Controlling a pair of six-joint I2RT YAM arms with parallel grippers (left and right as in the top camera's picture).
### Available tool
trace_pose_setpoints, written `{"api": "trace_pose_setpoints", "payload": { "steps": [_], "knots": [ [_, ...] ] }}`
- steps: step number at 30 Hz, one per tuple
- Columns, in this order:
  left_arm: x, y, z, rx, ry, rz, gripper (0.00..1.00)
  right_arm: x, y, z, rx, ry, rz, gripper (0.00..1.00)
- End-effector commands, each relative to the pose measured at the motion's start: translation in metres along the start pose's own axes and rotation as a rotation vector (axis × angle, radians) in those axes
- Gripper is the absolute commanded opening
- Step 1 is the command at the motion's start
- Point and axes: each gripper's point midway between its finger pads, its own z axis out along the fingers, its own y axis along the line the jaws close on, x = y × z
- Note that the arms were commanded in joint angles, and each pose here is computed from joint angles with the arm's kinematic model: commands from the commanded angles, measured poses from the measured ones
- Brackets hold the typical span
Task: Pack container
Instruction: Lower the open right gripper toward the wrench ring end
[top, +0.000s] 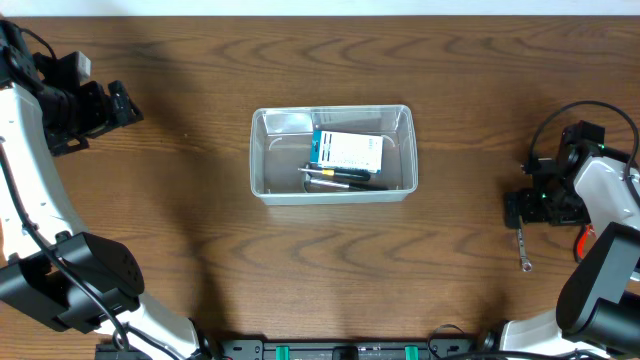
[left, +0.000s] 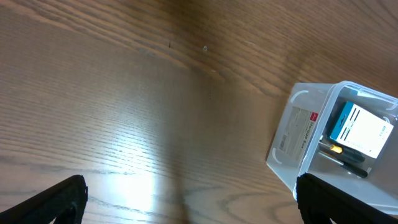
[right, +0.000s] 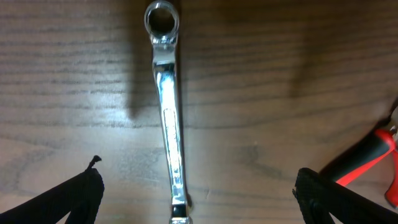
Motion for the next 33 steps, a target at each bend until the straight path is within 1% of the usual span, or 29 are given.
{"api": "trace_pose_setpoints", "payload": {
  "steps": [1,21,24,33],
  "knots": [
    [0.0,0.002,0.004,-0.007,0.011,0.003,0.98,0.002,-0.006,0.003,0.006,0.009,0.002,0.99],
    [0.0,0.002,0.004,-0.007,0.011,0.003,0.98,-0.007,0.01,0.003,-0.007,-0.008,-0.037,0.99],
    [0.0,0.002,0.004,-0.007,0.011,0.003,0.98,-0.008,0.015,0.004,-0.039,-0.014,-0.038,0.99],
    [0.0,0.002,0.004,-0.007,0.011,0.003,0.98,-0.005,0.017,0.017,-0.052,0.028,-0.041,0.99]
  ]
}}
